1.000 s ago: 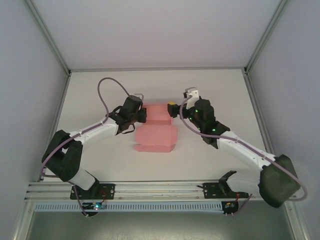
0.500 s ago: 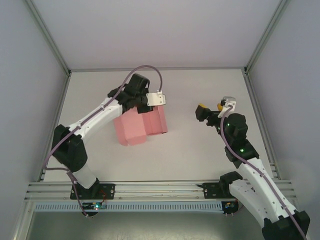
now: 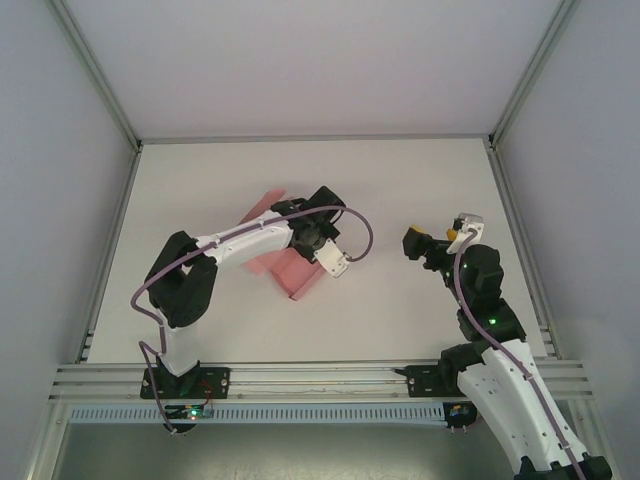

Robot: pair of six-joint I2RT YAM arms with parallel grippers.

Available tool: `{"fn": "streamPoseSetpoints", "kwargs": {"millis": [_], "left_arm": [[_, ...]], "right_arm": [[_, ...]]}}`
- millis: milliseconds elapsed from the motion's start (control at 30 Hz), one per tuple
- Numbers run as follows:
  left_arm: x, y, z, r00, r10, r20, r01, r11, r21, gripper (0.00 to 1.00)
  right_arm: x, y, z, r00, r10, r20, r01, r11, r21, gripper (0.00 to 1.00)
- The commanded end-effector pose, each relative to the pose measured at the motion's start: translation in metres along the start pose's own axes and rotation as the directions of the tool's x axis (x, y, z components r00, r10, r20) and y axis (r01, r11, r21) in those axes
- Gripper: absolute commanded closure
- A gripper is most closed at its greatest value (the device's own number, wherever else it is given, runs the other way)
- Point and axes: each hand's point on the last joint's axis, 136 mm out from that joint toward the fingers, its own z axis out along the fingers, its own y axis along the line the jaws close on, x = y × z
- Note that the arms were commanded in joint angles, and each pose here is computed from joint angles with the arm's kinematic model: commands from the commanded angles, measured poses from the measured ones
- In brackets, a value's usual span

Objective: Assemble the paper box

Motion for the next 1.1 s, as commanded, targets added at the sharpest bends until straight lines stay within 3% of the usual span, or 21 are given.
{"fn": "streamPoseSetpoints", "kwargs": {"millis": [0, 67, 100, 133, 167, 200, 267, 300, 333, 433, 533, 600, 667, 733, 833, 867, 967, 1000, 1067], "left_arm": [[-0.016, -0.016, 0.022, 0.971, 0.239, -0.009, -0.238, 0.969, 0.065, 1.00], [-0.025, -0.027, 0.029, 0.964, 0.264, 0.029, -0.266, 0.959, 0.098, 1.00], [-0.031, -0.026, 0.029, 0.967, 0.248, 0.054, -0.251, 0.964, 0.082, 0.92], [-0.037, -0.023, 0.026, 0.970, 0.232, 0.078, -0.237, 0.969, 0.068, 0.62], [-0.040, -0.018, 0.022, 0.973, 0.211, 0.091, -0.216, 0.975, 0.048, 0.44], [-0.043, -0.015, 0.017, 0.974, 0.201, 0.099, -0.206, 0.978, 0.032, 0.43], [-0.049, -0.003, 0.004, 0.977, 0.173, 0.122, -0.172, 0.985, -0.020, 0.31], [-0.052, -0.001, -0.002, 0.980, 0.146, 0.136, -0.142, 0.989, -0.036, 0.21], [-0.055, 0.002, -0.009, 0.980, 0.130, 0.150, -0.123, 0.991, -0.054, 0.00], [-0.064, 0.017, -0.034, 0.976, 0.037, 0.213, -0.009, 0.991, -0.133, 0.00], [-0.070, 0.035, -0.072, 0.941, -0.079, 0.330, 0.159, 0.962, -0.223, 0.00], [-0.057, 0.052, -0.098, 0.914, -0.186, 0.361, 0.302, 0.905, -0.300, 0.00], [-0.028, 0.065, -0.119, 0.862, -0.346, 0.370, 0.478, 0.796, -0.370, 0.00], [0.011, 0.078, -0.147, 0.690, -0.561, 0.457, 0.723, 0.555, -0.412, 0.00], [0.058, 0.061, -0.173, 0.312, -0.738, 0.598, 0.944, 0.168, -0.285, 0.00], [0.077, 0.051, -0.178, 0.154, -0.761, 0.630, 0.971, 0.000, -0.238, 0.00], [0.137, -0.001, -0.184, -0.282, -0.732, 0.621, 0.851, -0.489, -0.190, 0.00], [0.151, -0.021, -0.184, -0.397, -0.687, 0.609, 0.769, -0.611, -0.188, 0.00], [0.166, -0.051, -0.180, -0.559, -0.606, 0.566, 0.660, -0.739, -0.139, 0.00]], "right_arm": [[0.012, -0.007, 0.002, 0.999, 0.028, -0.033, -0.028, 1.000, 0.013, 0.02], [0.015, -0.009, 0.003, 0.999, 0.032, -0.041, -0.031, 0.999, 0.021, 0.02], [0.017, -0.011, 0.003, 0.998, 0.032, -0.045, -0.031, 0.999, 0.024, 0.02], [0.018, -0.012, 0.004, 0.998, 0.033, -0.048, -0.032, 0.999, 0.030, 0.02], [0.019, -0.014, 0.005, 0.998, 0.035, -0.055, -0.033, 0.999, 0.037, 0.02], [0.020, -0.014, 0.005, 0.997, 0.033, -0.064, -0.030, 0.999, 0.038, 0.02], [0.021, -0.014, 0.008, 0.996, 0.023, -0.083, -0.020, 0.999, 0.034, 0.02], [0.020, -0.014, 0.010, 0.996, 0.018, -0.090, -0.015, 0.999, 0.035, 0.02], [0.021, -0.015, 0.012, 0.995, 0.018, -0.094, -0.015, 0.999, 0.042, 0.02], [0.019, -0.005, 0.021, 0.994, -0.027, -0.106, 0.025, 1.000, -0.017, 0.02], [0.019, 0.018, 0.033, 0.983, -0.103, -0.151, 0.082, 0.987, -0.141, 0.02], [0.019, 0.033, 0.043, 0.969, -0.167, -0.184, 0.124, 0.966, -0.227, 0.02], [0.021, 0.045, 0.054, 0.952, -0.225, -0.209, 0.157, 0.941, -0.300, 0.02], [0.020, 0.058, 0.068, 0.936, -0.277, -0.218, 0.186, 0.914, -0.361, 0.02], [0.018, 0.079, 0.089, 0.900, -0.375, -0.221, 0.243, 0.855, -0.459, 0.02], [0.019, 0.088, 0.096, 0.883, -0.413, -0.223, 0.262, 0.828, -0.495, 0.02], [0.029, 0.118, 0.114, 0.812, -0.545, -0.211, 0.314, 0.711, -0.629, 0.02], [0.032, 0.127, 0.120, 0.788, -0.583, -0.198, 0.327, 0.668, -0.669, 0.02], [0.039, 0.143, 0.136, 0.746, -0.641, -0.183, 0.335, 0.598, -0.728, 0.02]]}}
